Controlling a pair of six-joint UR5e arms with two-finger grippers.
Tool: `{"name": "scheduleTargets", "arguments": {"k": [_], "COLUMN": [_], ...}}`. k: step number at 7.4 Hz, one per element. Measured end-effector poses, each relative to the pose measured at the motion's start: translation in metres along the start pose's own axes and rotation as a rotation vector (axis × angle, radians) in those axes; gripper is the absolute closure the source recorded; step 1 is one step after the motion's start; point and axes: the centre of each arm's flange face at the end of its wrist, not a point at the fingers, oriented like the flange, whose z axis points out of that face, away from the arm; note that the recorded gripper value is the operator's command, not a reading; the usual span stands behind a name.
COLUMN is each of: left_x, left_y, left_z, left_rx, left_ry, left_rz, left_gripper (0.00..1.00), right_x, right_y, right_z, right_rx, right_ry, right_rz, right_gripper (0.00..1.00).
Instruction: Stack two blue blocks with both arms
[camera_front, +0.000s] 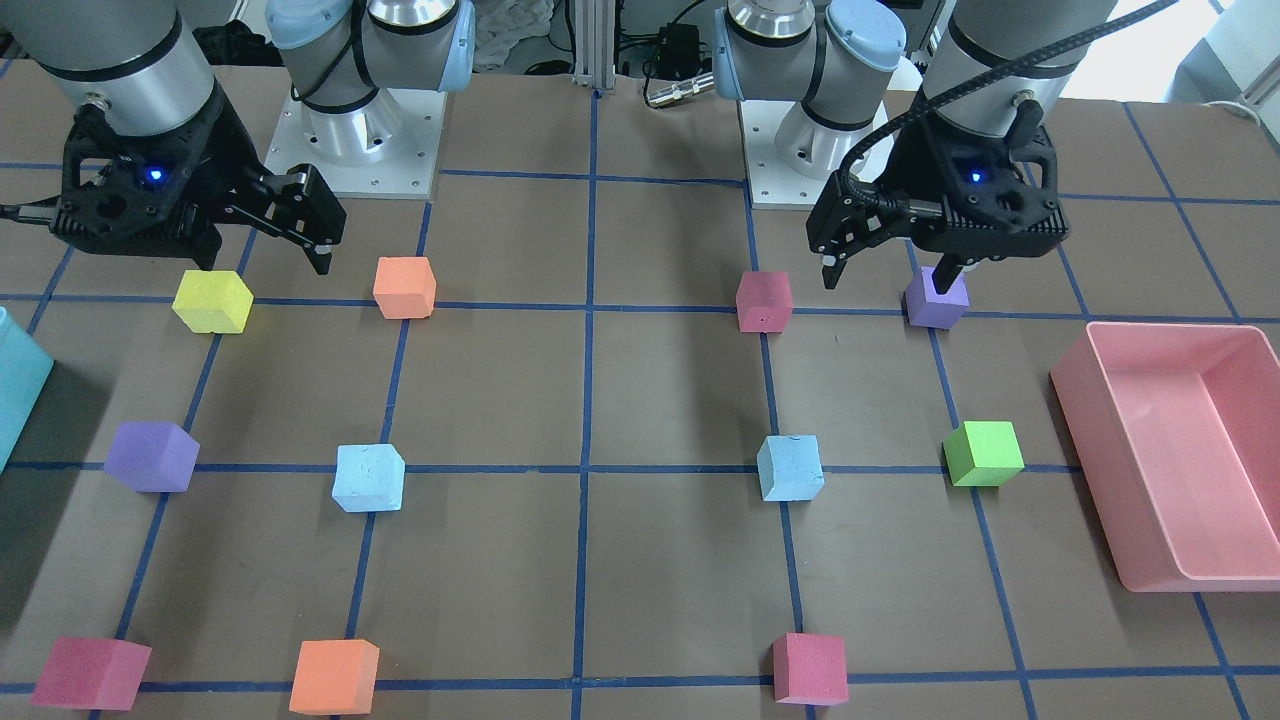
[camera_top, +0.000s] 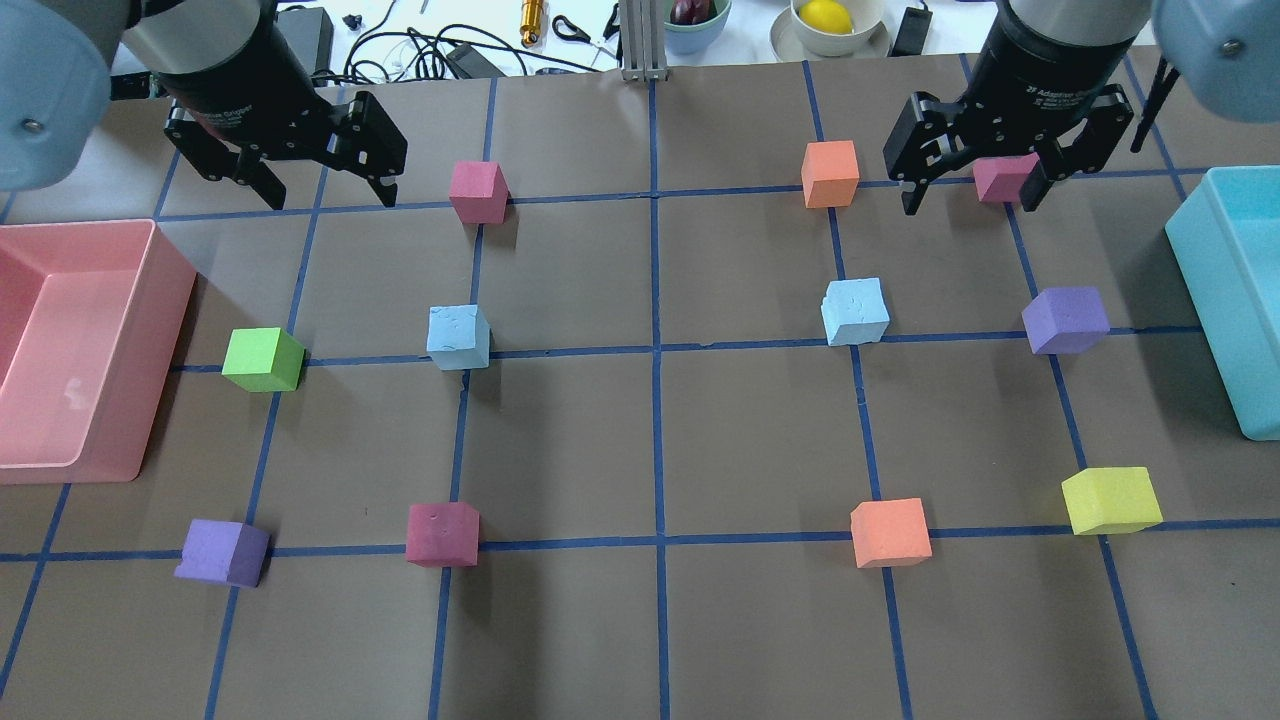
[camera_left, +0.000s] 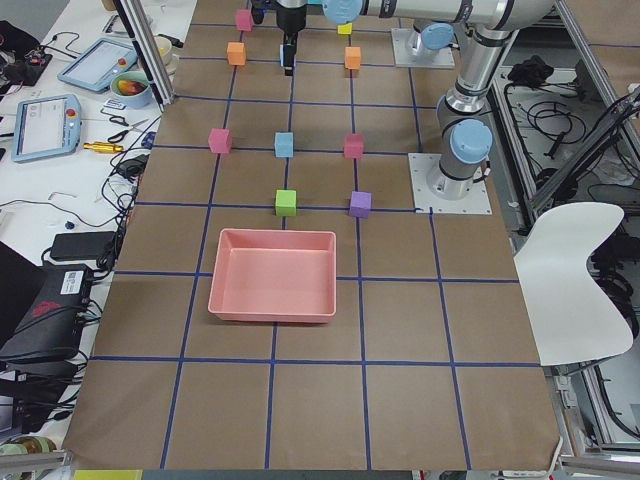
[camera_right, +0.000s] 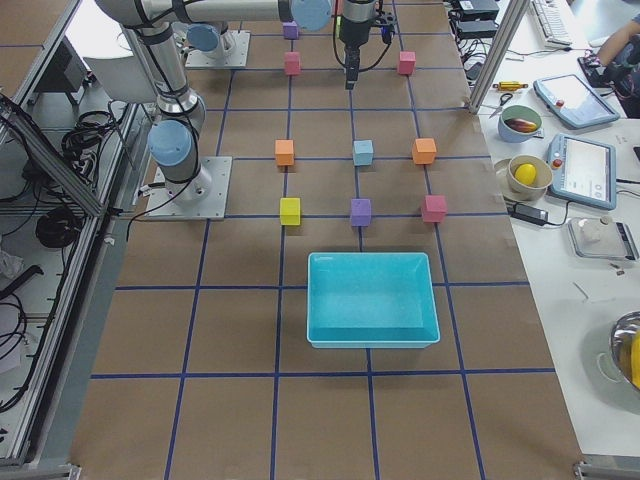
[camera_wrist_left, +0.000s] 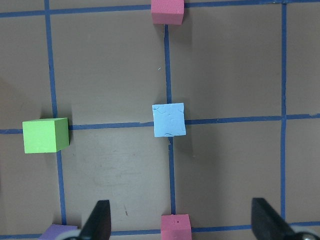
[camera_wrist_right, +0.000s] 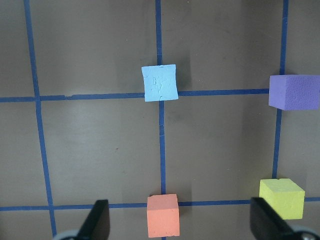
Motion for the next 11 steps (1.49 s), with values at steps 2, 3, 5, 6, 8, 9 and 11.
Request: {"name": "scheduleTargets", "arguments": {"k": [2,3,5,6,8,9,11], "left_x": [0.000,0.000,0.000,-0.001,-0.002,-0.002,-0.002], "left_y": [-0.009,-0.019,-0.041,-0.047,-0.052,-0.052,-0.054], "left_z": [0.017,0.037,0.108,0.145,0.202,0.221,0.251], "left_rx": [-0.023,-0.040,-0.045,-0.035,-0.072,-0.101,-0.144], "left_ry": [0.001,0.004,0.007,0.006,0.004,0.003,0.004], "left_rz": [0.001,-0.002,-0.004,-0.007,-0.013,-0.013,-0.011], "left_gripper": [0.00,0.00,0.00,0.00,0.00,0.00,0.00], "right_x": [0.000,0.000,0.003,0.004,0.003,0.002,0.001], "right_y": [-0.003,-0.005,-0.016,-0.027,-0.061,-0.078,-0.104], "right_z": [0.007,0.011,0.035,0.058,0.101,0.126,0.174], "right_rx": [-0.016,-0.025,-0.067,-0.101,-0.063,-0.052,-0.055], "right_ry": [-0.001,-0.001,0.001,0.000,-0.006,-0.007,-0.009], "right_rz": [-0.006,-0.008,-0.003,0.000,-0.009,-0.012,-0.022], "right_gripper": [0.00,0.00,0.00,0.00,0.00,0.00,0.00]}}
